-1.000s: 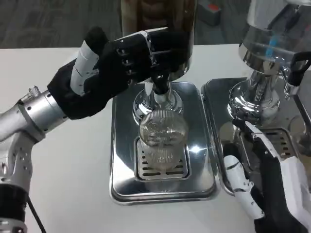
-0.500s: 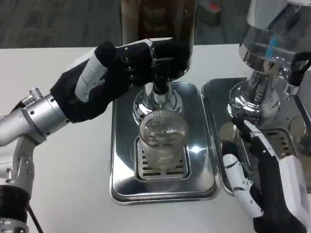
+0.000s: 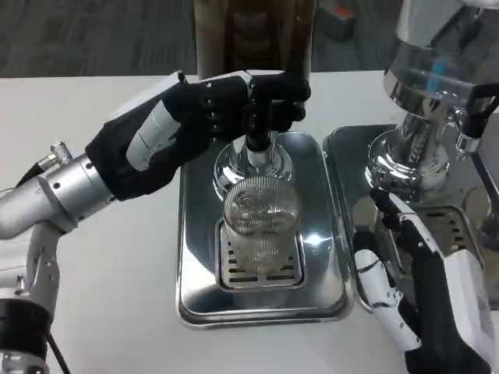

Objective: Grasp the cup under the faucet to collect the drink, then remove the cup.

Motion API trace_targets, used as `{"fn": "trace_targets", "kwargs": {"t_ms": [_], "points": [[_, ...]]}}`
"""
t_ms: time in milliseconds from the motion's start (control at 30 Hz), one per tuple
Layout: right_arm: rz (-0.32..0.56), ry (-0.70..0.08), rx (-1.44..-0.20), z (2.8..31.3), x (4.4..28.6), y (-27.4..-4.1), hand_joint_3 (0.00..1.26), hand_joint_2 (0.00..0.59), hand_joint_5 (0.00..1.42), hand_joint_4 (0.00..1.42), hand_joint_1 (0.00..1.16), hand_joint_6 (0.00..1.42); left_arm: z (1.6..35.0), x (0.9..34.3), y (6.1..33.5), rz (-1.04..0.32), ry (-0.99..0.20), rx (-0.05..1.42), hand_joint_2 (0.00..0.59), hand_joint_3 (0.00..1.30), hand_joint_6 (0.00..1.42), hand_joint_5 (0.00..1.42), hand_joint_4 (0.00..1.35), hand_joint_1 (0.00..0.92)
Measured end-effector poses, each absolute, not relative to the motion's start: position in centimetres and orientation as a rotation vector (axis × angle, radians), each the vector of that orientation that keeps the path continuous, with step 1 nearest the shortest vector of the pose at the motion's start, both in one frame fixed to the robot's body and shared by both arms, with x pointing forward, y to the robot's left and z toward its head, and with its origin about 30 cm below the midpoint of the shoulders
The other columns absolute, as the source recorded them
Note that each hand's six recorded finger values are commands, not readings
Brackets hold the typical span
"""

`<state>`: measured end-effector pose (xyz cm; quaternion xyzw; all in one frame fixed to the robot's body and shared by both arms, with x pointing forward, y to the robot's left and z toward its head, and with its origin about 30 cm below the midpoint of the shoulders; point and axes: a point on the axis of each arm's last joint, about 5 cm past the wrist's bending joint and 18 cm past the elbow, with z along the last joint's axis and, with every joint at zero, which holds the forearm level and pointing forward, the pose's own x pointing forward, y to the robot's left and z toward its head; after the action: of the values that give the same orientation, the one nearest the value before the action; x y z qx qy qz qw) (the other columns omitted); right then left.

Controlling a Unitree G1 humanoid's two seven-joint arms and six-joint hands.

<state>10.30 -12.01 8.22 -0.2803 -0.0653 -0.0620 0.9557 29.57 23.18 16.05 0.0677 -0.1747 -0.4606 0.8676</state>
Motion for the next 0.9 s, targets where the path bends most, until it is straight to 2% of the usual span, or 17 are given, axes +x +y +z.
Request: {"fn": "trace_targets", "kwargs": {"t_ms": [600, 900], "points": [[-0.102, -0.123, -0.560, 8.30, 10.29, -12.19, 0.19, 0.332, 0.18, 0.16, 0.04, 0.26, 16.10, 29.33, 23.10, -0.964, -0.416, 0.235, 0.059, 0.28, 0.22, 0.20, 0.17, 0.000], [-0.067, -0.119, -0.556, 8.40, 10.49, -12.36, 0.14, 0.269, 0.13, 0.11, 0.05, 0.23, 15.96, 29.11, 23.22, -0.957, -0.428, 0.304, 0.062, 0.28, 0.22, 0.19, 0.17, 0.000]]}}
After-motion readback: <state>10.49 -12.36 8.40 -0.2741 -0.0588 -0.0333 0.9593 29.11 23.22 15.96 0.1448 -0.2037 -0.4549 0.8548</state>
